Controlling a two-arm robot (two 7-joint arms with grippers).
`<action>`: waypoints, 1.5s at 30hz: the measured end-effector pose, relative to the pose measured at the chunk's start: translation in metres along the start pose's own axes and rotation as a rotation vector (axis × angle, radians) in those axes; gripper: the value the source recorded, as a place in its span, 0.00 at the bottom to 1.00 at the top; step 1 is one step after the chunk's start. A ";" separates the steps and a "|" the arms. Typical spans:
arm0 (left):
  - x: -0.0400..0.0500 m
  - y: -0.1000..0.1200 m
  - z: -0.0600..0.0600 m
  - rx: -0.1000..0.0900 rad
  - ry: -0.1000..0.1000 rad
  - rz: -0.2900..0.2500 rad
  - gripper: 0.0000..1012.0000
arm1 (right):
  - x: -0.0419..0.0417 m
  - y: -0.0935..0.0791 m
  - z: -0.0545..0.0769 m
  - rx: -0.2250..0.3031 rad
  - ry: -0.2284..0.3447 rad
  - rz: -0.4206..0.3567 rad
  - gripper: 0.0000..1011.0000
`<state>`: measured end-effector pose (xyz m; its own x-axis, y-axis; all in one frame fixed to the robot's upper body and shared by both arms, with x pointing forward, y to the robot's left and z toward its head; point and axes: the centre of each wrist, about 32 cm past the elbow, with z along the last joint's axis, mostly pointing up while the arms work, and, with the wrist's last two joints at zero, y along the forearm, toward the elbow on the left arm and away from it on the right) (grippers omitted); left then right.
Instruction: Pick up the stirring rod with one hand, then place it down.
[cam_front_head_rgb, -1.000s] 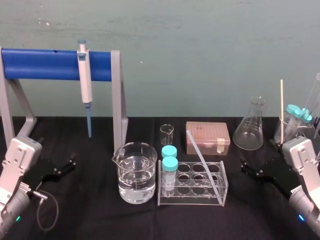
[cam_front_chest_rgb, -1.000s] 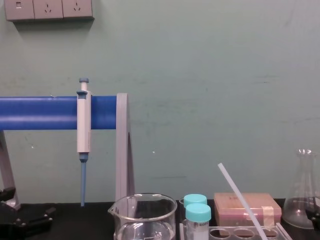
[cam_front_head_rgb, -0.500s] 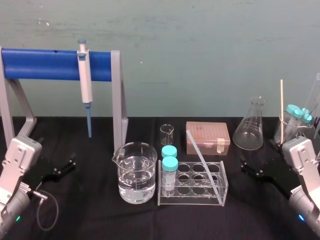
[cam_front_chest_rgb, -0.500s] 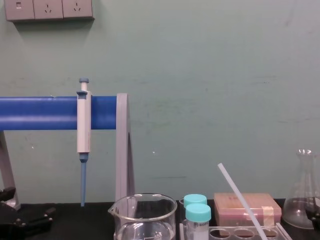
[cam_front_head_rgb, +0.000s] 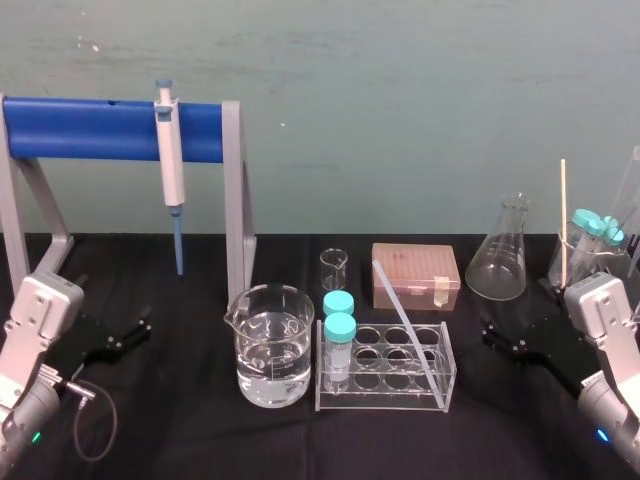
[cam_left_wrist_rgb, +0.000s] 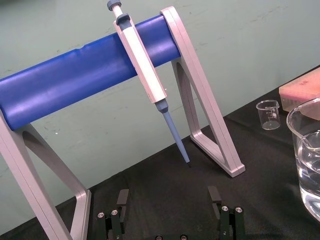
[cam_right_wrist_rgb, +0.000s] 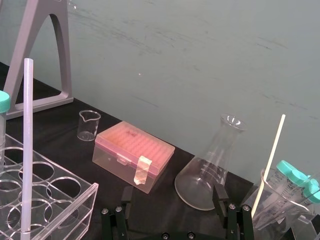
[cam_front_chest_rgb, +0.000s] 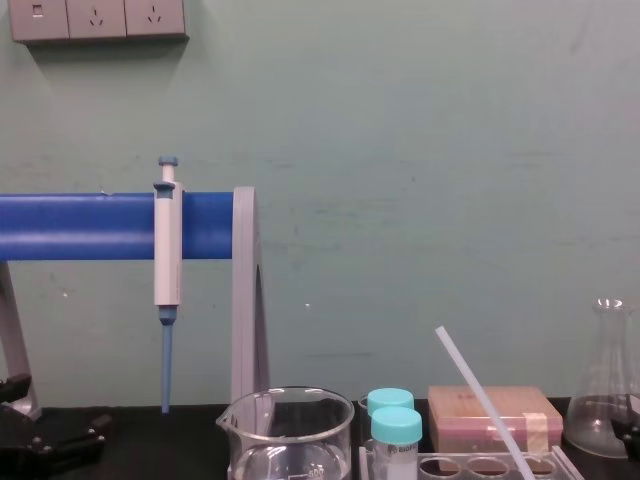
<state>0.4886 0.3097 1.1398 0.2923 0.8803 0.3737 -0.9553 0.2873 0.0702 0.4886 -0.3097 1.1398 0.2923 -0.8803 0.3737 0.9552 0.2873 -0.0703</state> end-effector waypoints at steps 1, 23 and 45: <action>0.0000 0.000 0.000 0.000 0.000 0.000 0.99 | 0.0000 0.000 0.000 0.000 0.000 0.000 0.99; 0.0000 0.000 0.000 0.000 0.000 0.000 0.99 | 0.0000 0.000 0.000 0.000 0.000 0.000 0.99; 0.0000 0.000 0.000 0.000 0.000 0.000 0.99 | -0.0006 0.002 0.008 0.297 -0.092 0.148 0.99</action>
<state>0.4886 0.3097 1.1398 0.2923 0.8803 0.3738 -0.9552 0.2874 0.0703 0.4899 -0.3054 1.1471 0.4088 -0.7867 0.4625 0.8436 0.5191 0.1372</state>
